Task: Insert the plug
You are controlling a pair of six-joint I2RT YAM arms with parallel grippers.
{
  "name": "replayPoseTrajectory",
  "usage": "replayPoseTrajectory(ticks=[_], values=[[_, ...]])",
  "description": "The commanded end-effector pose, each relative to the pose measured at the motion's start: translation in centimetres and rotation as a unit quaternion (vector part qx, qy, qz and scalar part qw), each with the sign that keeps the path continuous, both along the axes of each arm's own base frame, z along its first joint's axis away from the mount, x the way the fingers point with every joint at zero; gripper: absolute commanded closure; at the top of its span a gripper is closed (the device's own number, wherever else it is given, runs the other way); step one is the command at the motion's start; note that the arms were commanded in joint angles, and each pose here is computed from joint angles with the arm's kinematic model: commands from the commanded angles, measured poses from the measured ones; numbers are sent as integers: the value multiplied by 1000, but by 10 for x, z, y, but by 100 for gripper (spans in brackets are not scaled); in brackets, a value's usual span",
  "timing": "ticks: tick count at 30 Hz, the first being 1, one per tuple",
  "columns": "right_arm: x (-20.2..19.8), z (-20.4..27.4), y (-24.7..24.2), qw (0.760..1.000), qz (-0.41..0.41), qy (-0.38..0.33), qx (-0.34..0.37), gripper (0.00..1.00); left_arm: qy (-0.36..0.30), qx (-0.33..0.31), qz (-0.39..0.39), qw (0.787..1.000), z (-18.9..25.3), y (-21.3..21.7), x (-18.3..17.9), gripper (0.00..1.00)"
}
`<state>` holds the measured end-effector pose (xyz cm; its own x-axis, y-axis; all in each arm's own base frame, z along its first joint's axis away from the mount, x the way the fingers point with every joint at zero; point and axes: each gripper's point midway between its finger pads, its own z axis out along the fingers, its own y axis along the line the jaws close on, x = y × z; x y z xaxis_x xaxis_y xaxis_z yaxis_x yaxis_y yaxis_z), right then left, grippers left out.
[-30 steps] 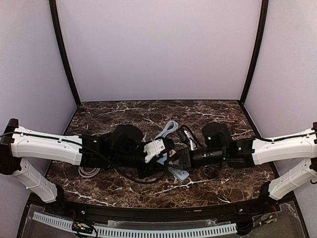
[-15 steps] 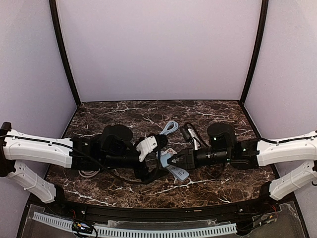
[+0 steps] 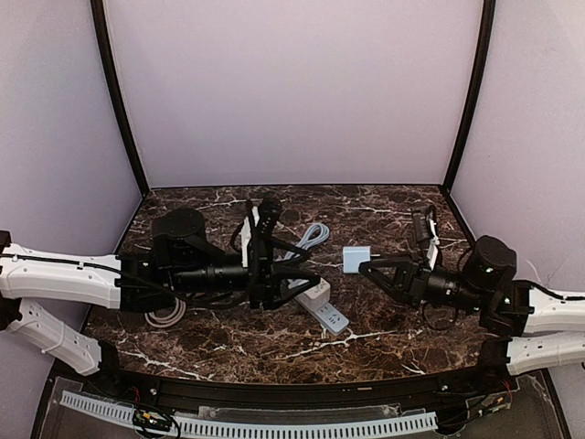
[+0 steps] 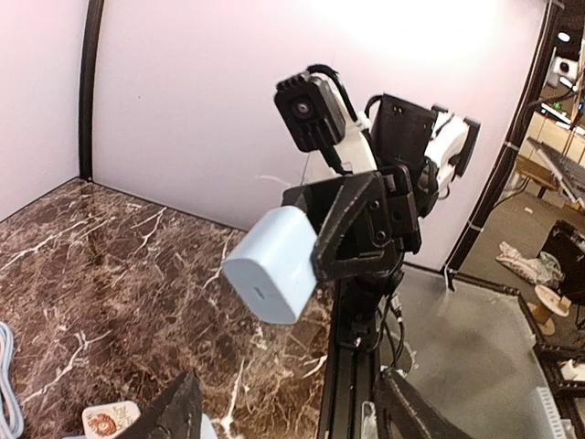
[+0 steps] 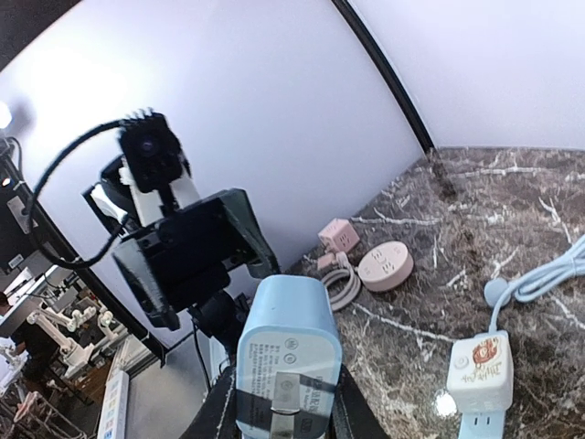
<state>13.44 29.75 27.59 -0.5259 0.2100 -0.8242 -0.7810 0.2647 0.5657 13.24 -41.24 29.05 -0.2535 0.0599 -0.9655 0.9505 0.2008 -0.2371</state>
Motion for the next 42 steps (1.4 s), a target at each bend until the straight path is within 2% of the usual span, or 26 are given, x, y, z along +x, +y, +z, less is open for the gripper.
replayPoseTrajectory(ticks=[1,11,25,32,38,42], values=[[-6,45,-19,995,-15,-73,71,100,29,-75,-67,994,35,-9,-11,37],[-19,56,-14,991,26,-94,88,100,31,-94,-128,987,54,-44,-13,48],[-30,56,-11,987,57,-117,93,100,52,-107,-142,983,60,-57,-8,64],[-31,55,-8,987,63,-119,91,100,61,-116,-166,977,62,-63,-13,67],[-31,54,-8,987,63,-119,90,100,67,-113,-173,976,60,-67,-13,78],[-30,52,-6,987,63,-119,86,100,69,-116,-181,974,61,-68,-15,79]])
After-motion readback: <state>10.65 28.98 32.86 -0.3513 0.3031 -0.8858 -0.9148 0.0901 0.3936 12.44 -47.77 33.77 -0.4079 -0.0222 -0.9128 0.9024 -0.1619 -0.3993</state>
